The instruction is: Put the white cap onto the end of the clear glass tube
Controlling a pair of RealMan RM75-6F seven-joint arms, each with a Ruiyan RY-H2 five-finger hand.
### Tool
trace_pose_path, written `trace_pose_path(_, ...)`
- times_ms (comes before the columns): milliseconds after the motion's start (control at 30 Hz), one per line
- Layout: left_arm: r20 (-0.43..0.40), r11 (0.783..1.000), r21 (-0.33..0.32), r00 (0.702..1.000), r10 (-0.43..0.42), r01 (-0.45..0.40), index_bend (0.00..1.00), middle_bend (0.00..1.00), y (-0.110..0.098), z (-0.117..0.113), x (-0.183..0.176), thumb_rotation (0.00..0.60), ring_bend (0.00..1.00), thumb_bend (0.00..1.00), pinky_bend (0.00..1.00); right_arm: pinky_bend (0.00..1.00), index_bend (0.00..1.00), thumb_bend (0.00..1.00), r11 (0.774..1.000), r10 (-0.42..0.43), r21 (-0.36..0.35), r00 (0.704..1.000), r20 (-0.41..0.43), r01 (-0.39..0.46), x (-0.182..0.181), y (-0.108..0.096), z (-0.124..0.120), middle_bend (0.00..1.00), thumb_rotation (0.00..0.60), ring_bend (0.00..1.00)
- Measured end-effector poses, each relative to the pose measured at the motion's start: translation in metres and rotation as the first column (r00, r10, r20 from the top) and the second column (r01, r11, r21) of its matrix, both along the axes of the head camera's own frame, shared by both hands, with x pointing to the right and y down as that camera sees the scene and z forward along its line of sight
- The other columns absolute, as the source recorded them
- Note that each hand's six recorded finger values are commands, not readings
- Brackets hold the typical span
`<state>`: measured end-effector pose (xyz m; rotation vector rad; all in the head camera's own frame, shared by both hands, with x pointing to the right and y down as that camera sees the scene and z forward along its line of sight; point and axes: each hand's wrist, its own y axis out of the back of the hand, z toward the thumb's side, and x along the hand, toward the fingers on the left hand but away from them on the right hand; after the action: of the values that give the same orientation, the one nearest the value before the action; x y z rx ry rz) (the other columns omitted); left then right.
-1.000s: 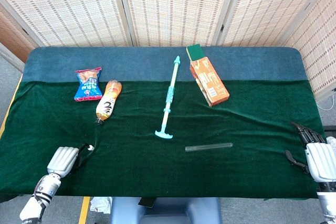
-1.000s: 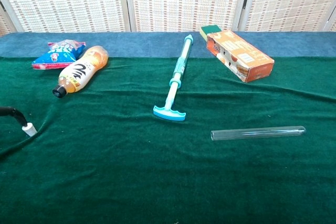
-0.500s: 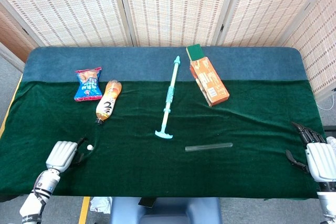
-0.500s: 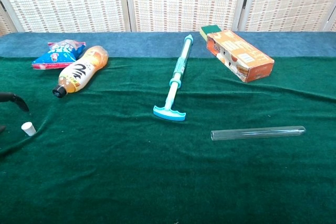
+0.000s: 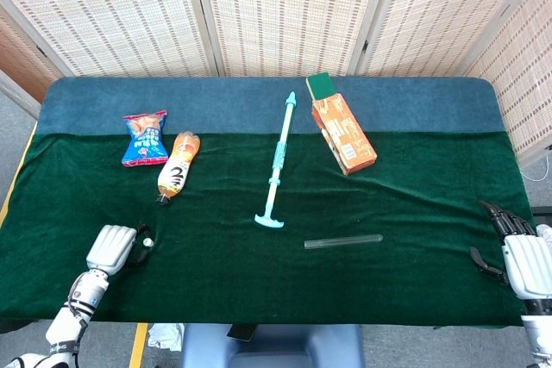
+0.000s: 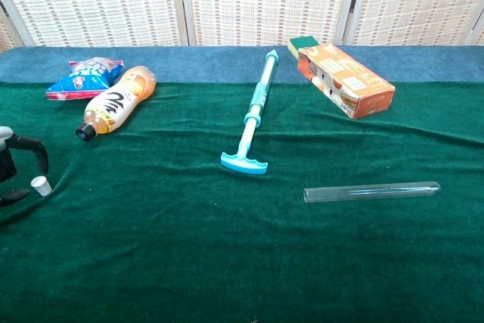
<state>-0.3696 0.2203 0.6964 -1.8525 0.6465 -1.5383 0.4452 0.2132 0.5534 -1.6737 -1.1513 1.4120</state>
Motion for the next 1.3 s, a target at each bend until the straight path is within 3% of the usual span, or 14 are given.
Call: trace_pose_path(1300,-0.011,1.000,-0.001,1.000,-0.006,0.006,0.49,1.00,-0.0028,0.0100,0.0022,0.600,0.91,0.43,0.84,0.22,0.11,0.41,1.000,0.011,-0.020,1.000,-0.008,-0.011,0.0010,0.0006,0.0011,0.21,0.600,0.19)
